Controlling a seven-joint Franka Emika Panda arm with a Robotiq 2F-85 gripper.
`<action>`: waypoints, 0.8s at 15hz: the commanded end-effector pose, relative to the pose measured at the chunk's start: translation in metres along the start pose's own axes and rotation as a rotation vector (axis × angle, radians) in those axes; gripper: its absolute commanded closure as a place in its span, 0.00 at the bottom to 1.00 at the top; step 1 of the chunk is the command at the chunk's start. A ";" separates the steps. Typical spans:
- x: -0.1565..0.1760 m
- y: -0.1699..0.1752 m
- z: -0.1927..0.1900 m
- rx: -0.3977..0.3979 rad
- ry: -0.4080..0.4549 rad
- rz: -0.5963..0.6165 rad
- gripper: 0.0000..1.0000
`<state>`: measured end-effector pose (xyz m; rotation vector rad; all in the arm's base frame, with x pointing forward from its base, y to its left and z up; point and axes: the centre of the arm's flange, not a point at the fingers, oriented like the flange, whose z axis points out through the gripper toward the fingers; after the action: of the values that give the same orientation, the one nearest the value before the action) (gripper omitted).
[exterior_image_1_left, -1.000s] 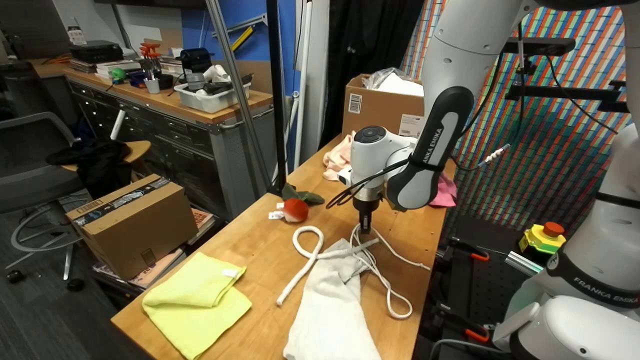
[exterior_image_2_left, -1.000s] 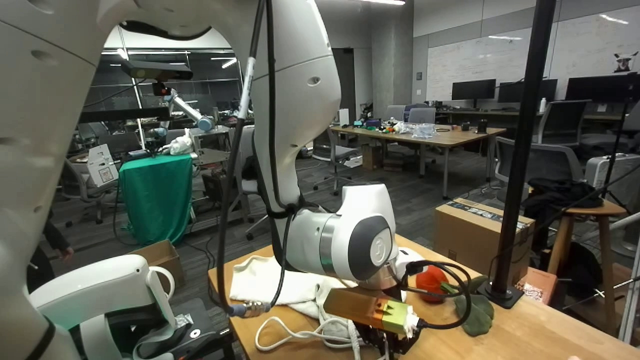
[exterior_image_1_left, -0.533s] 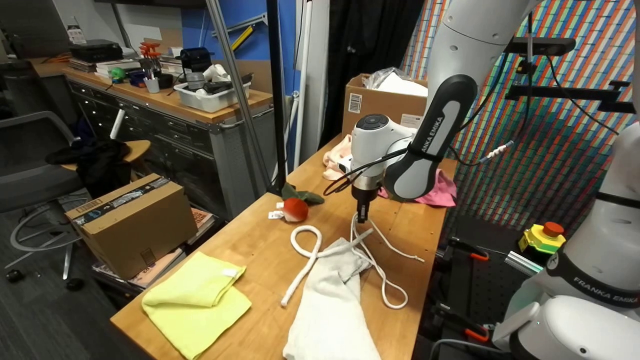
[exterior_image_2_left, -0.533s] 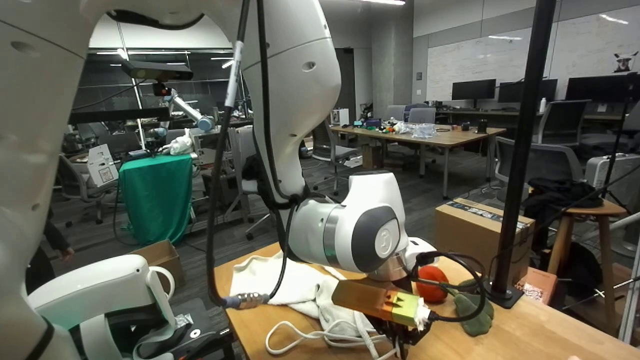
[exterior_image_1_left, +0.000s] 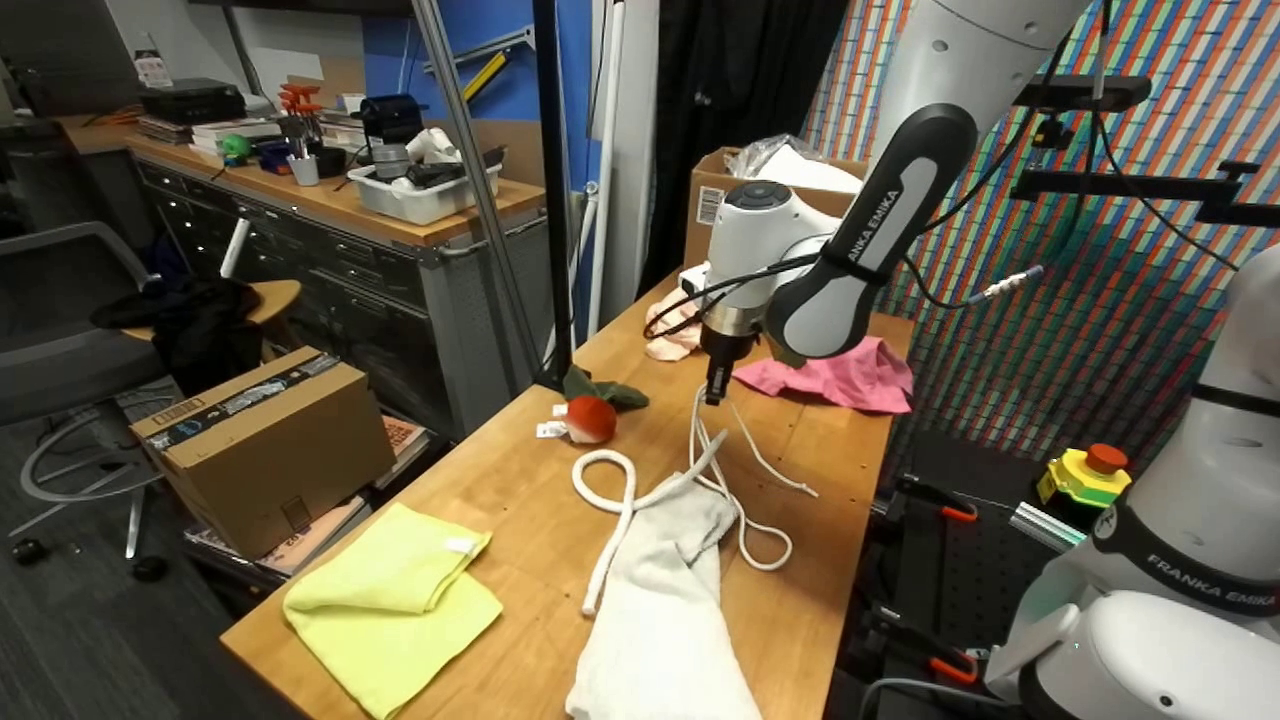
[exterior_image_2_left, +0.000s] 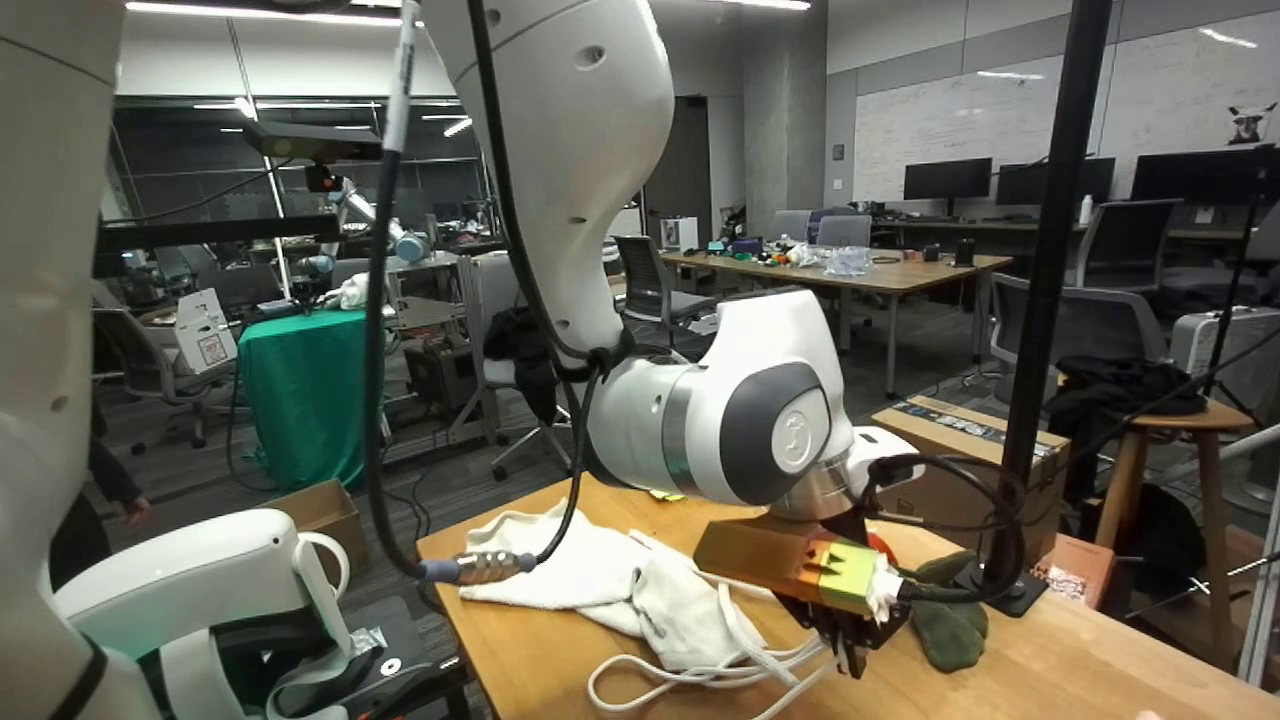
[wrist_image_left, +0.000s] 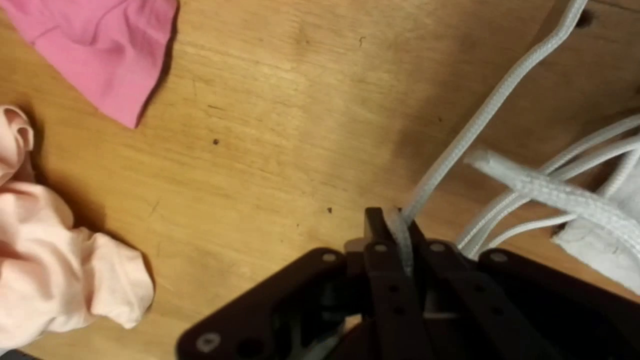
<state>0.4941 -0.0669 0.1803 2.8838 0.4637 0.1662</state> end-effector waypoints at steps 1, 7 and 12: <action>0.000 0.025 -0.038 -0.020 0.095 0.095 0.93; 0.002 0.065 -0.090 -0.087 0.249 0.249 0.93; -0.002 0.093 -0.123 -0.155 0.376 0.391 0.92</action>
<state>0.5093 -0.1308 0.3003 2.8155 0.0466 0.6452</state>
